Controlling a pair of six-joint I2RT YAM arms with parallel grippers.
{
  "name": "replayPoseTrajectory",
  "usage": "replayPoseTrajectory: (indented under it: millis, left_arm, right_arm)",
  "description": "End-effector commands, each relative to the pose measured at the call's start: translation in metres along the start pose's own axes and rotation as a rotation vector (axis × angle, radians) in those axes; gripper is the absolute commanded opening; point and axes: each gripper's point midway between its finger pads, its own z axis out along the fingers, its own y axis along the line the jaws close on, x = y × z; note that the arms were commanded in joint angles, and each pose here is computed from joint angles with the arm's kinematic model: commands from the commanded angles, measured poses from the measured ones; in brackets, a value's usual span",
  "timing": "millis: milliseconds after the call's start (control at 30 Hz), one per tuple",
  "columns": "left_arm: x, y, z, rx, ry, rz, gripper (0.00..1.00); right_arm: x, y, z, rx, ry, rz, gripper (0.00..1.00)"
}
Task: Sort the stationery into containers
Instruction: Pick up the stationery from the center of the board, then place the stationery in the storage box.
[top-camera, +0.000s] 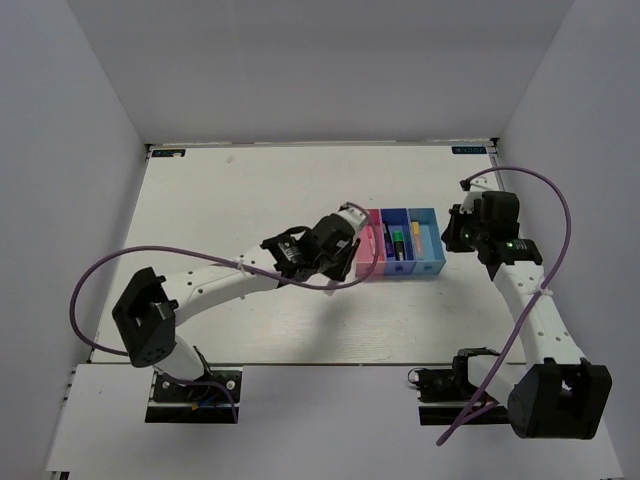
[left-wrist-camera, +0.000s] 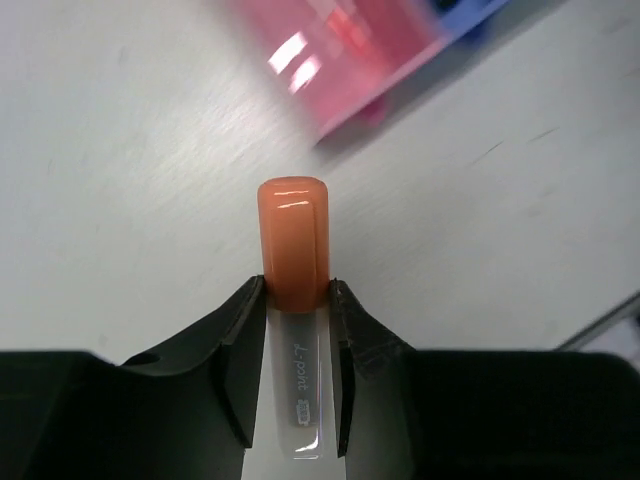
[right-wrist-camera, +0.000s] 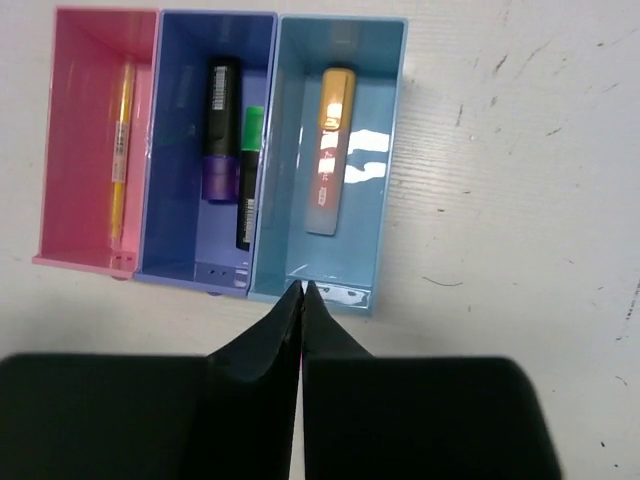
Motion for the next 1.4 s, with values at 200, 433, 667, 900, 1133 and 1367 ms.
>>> replayPoseTrajectory:
  millis: [200, 433, 667, 900, 1133, 1367]
  left_arm:
    - [-0.143, -0.092, 0.013, 0.453, -0.241, -0.219, 0.01]
    - [-0.208, -0.123, 0.060, 0.645, -0.294, -0.378, 0.01]
    - [-0.232, -0.119, 0.091, 0.739, -0.335, -0.518, 0.03]
    - [-0.229, -0.118, 0.125, 0.739, -0.305, -0.609, 0.19]
    - [-0.218, -0.112, 0.144, 0.687, -0.280, -0.630, 0.32]
    - [-0.216, -0.108, 0.150, 0.652, -0.276, -0.635, 0.53]
  right_arm:
    - [-0.013, -0.045, -0.020, 0.254, -0.150, 0.042, 0.49]
    - [-0.013, -0.068, -0.029, 0.345, -0.202, 0.057, 0.49]
    - [-0.010, -0.074, -0.030, 0.357, -0.208, 0.076, 0.49]
    - [-0.010, -0.077, -0.031, 0.357, -0.211, 0.087, 0.49]
    - [-0.008, -0.081, -0.032, 0.361, -0.213, 0.098, 0.51]
    - [-0.007, -0.082, -0.033, 0.348, -0.207, 0.130, 0.53]
